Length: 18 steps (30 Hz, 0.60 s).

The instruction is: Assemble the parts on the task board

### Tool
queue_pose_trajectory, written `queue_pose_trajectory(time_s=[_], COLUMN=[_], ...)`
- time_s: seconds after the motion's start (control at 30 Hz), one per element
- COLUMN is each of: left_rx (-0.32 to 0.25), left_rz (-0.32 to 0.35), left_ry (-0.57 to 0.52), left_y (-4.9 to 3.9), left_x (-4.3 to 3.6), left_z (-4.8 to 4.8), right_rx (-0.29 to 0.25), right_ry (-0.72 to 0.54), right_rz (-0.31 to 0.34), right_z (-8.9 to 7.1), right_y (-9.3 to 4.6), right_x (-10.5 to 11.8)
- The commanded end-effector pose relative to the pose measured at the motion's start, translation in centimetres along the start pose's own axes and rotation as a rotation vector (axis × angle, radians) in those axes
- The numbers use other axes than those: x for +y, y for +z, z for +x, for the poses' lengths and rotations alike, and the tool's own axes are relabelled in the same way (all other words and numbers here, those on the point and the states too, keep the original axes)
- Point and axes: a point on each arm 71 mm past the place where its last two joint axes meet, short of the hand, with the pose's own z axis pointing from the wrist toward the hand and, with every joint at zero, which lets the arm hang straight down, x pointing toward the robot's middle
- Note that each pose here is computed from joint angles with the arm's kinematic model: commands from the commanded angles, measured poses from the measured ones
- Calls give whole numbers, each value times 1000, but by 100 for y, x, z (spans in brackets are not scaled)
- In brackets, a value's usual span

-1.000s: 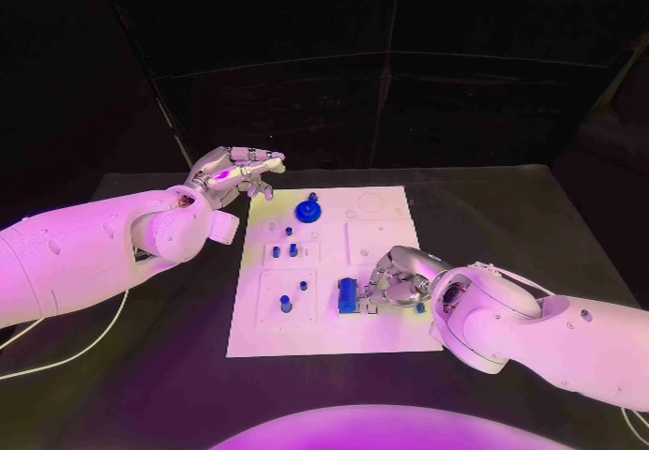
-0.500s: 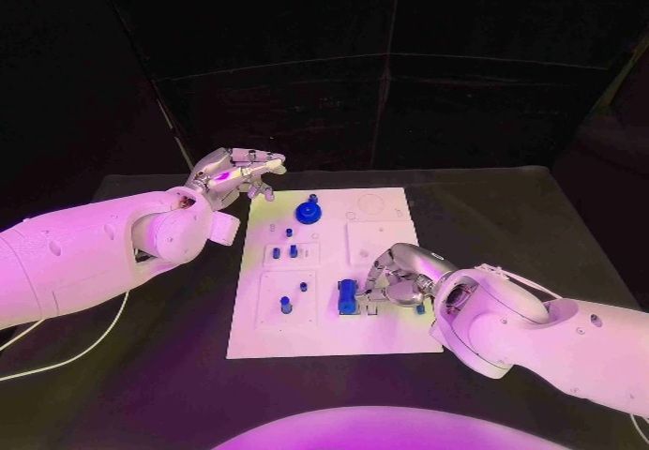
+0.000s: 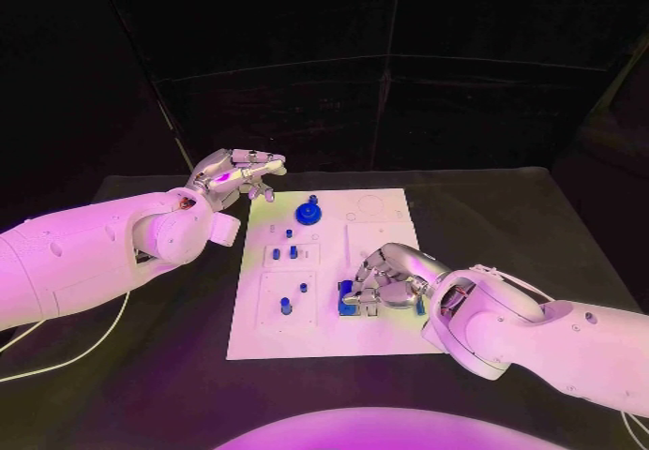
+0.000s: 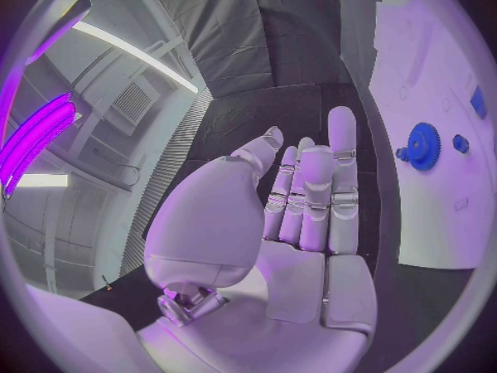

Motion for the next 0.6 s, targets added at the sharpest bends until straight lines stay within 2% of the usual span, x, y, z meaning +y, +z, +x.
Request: queue_pose_trajectory(time_s=[0.03, 0.27, 0.47, 0.6], left_rx=[9, 10, 11, 11], left_rz=[6, 6, 6, 6], left_ry=[-1, -2, -2, -2], left_y=[6, 6, 10, 11], left_x=[-12, -12, -11, -11], left_z=[11, 13, 18, 18], right_rx=[20, 22, 66, 74], right_ry=[-21, -57, -127, -169], right_rz=[-6, 13, -3, -7], right_z=[22, 41, 94, 107], right_y=[28, 73, 109, 118], right_x=[12, 7, 41, 52])
